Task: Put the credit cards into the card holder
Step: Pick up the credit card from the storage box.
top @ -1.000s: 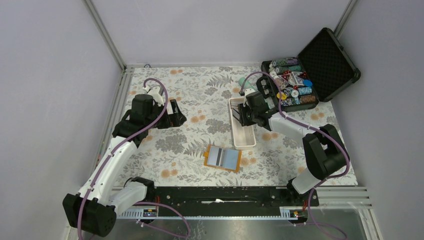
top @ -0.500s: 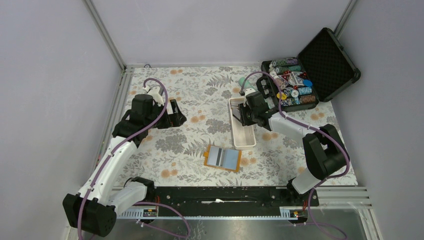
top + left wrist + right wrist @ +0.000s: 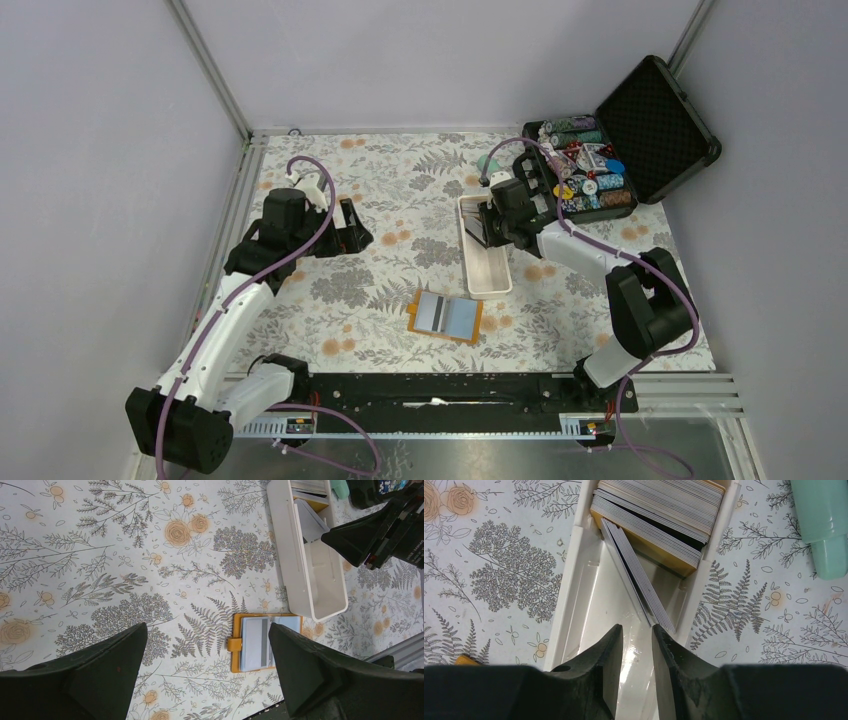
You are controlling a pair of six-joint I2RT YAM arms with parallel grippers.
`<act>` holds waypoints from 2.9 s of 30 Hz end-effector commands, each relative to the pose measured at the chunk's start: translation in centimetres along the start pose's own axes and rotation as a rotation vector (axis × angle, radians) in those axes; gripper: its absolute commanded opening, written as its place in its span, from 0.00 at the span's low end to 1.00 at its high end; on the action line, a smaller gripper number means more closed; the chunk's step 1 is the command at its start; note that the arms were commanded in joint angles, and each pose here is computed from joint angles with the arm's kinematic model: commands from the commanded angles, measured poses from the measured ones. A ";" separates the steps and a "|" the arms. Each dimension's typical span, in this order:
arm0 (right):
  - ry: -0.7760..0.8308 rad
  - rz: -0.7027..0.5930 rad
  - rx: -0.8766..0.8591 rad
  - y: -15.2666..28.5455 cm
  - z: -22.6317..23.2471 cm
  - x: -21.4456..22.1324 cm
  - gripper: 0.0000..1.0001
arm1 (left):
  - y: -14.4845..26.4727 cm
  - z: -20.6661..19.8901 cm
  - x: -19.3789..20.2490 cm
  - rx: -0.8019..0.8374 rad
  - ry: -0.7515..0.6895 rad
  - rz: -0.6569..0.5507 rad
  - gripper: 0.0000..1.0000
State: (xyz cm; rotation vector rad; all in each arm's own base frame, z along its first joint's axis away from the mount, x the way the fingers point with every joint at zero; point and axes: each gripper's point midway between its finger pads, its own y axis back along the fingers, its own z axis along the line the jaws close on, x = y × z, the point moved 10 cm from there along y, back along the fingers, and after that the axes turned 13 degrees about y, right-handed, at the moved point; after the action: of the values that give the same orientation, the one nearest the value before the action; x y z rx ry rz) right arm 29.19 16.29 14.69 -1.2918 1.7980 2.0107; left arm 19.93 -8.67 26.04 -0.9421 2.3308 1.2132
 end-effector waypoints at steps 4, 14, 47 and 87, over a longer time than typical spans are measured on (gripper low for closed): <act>0.016 -0.025 0.000 -0.2 0.0 -1.2 0.33 | 0.2 -0.5 -0.6 0.043 -0.011 -0.035 0.99; 0.019 -0.010 -0.003 -0.7 0.0 -1.0 0.33 | 0.2 -0.4 -0.6 0.043 -0.009 -0.034 0.99; 0.043 -0.009 -0.044 -0.1 1.1 -1.1 0.32 | 0.3 -0.4 -0.7 0.045 -0.008 -0.039 0.99; 0.081 0.017 0.070 -0.3 1.8 -1.2 0.02 | 0.3 -0.4 -0.6 0.048 -0.009 -0.036 0.99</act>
State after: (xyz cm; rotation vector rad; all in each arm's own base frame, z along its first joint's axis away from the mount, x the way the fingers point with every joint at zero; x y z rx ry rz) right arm 29.11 17.82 14.02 -1.3289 1.9388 1.9381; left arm 19.94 -8.59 26.07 -0.9397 2.3404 1.2044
